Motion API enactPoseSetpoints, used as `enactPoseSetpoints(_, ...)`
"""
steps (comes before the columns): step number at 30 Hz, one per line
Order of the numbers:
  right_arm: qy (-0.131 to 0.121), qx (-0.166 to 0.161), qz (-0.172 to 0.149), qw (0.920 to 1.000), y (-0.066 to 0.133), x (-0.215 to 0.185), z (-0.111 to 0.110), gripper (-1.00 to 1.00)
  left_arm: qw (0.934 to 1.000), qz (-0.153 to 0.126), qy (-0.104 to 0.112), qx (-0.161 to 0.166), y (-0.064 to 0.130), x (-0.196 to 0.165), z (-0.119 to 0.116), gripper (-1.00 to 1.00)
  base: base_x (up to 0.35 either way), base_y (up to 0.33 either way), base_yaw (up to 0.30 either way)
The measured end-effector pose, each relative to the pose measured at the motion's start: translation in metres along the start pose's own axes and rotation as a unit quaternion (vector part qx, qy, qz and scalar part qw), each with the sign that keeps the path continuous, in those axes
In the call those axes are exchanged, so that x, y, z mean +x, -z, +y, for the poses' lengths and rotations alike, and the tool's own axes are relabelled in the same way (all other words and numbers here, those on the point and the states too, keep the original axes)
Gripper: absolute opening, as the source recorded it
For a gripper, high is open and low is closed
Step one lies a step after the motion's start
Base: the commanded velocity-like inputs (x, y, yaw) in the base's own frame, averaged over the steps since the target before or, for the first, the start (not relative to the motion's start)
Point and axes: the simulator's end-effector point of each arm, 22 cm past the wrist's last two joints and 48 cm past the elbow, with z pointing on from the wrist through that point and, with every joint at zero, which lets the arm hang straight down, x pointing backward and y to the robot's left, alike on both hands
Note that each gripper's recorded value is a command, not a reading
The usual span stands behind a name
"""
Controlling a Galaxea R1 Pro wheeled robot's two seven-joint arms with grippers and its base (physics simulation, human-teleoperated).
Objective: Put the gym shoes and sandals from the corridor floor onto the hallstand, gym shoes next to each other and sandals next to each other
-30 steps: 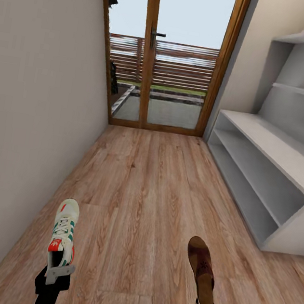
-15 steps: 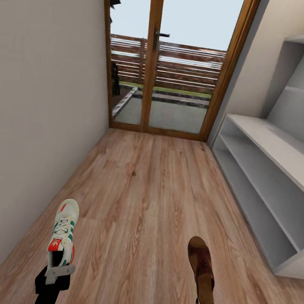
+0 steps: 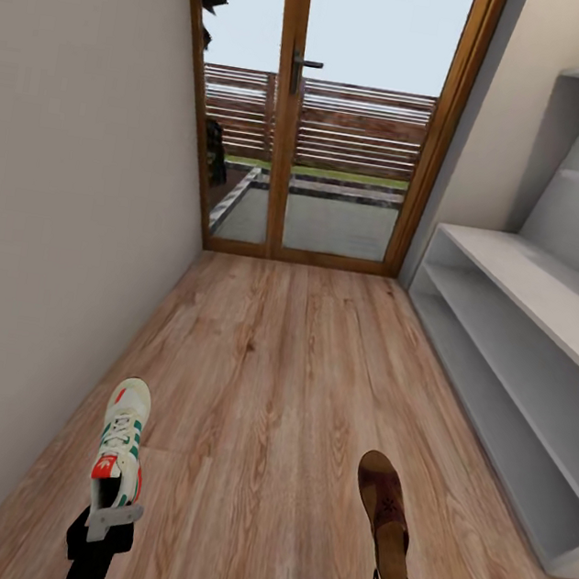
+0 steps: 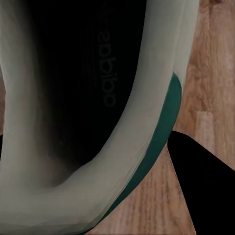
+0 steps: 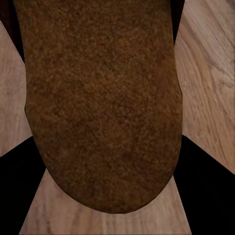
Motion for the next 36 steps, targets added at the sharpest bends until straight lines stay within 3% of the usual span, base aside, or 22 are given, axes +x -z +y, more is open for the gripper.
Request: enactPoseSetpoints(36,0.001,-0.001,0.008,1.0000,0.0017,0.0070,0.0003,-1.00,1.0000,0.001,0.000,0.001,0.0004,0.0013,-0.0003,-1.00,0.339,0.000,0.000)
